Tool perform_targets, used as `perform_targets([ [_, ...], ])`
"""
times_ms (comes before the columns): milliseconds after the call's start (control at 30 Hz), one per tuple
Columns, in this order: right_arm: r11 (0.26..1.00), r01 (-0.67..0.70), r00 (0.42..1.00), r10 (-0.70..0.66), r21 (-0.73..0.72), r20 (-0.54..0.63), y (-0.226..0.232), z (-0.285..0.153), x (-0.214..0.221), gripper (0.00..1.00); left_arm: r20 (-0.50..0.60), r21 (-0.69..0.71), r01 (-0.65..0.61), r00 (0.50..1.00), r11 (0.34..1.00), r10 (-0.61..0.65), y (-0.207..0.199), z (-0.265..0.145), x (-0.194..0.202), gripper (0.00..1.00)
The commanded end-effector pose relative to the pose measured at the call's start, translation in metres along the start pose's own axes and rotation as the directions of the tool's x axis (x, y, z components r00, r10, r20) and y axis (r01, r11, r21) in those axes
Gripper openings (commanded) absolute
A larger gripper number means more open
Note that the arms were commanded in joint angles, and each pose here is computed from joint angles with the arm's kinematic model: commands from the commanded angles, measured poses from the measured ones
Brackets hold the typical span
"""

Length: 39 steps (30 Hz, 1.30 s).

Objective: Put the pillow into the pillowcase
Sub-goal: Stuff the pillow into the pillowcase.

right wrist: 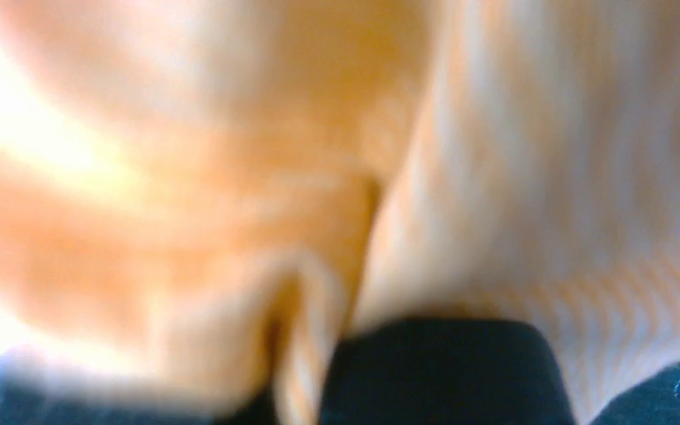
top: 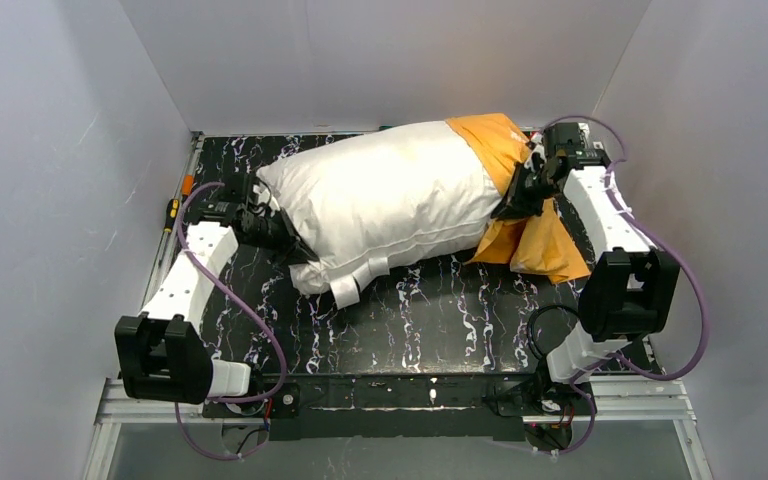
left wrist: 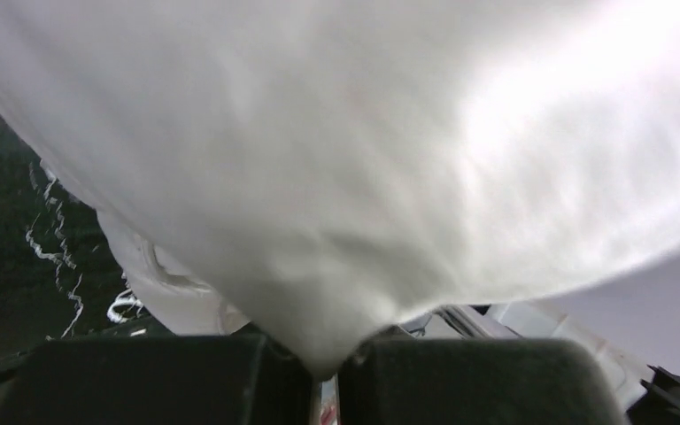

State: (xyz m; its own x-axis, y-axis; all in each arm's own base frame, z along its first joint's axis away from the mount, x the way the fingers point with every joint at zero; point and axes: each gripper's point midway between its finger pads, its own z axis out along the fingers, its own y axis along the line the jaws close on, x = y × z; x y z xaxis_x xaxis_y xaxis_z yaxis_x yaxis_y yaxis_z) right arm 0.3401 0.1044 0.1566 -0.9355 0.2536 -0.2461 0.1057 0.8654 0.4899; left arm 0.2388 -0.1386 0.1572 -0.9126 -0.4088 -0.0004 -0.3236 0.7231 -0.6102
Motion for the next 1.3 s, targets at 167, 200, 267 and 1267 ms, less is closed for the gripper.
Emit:
perform_targets([
  [167,0.965,0.185,0.913,-0.099,-0.185,0.396,0.102,-0.139,-0.063,0.01,0.165,0.418,-0.255,0.965,0.872,0.203,-0.139,-0.105,-0.006,0.0],
  [200,0.958,0.207,0.893,-0.103,-0.199,0.437,0.112,-0.154,-0.068,0.01,0.163,0.452,-0.258,0.965,0.854,0.205,-0.15,-0.117,-0.002,0.0],
  [267,0.938,0.266,0.844,-0.116,-0.222,0.523,0.133,-0.187,-0.078,0.01,0.138,0.513,-0.239,0.971,0.824,0.196,-0.169,-0.137,0.006,0.0],
  [1267,0.878,0.398,0.662,-0.075,-0.265,0.746,0.194,-0.222,-0.175,0.01,-0.313,0.605,0.191,0.95,0.773,0.011,-0.186,-0.112,-0.004,0.0],
])
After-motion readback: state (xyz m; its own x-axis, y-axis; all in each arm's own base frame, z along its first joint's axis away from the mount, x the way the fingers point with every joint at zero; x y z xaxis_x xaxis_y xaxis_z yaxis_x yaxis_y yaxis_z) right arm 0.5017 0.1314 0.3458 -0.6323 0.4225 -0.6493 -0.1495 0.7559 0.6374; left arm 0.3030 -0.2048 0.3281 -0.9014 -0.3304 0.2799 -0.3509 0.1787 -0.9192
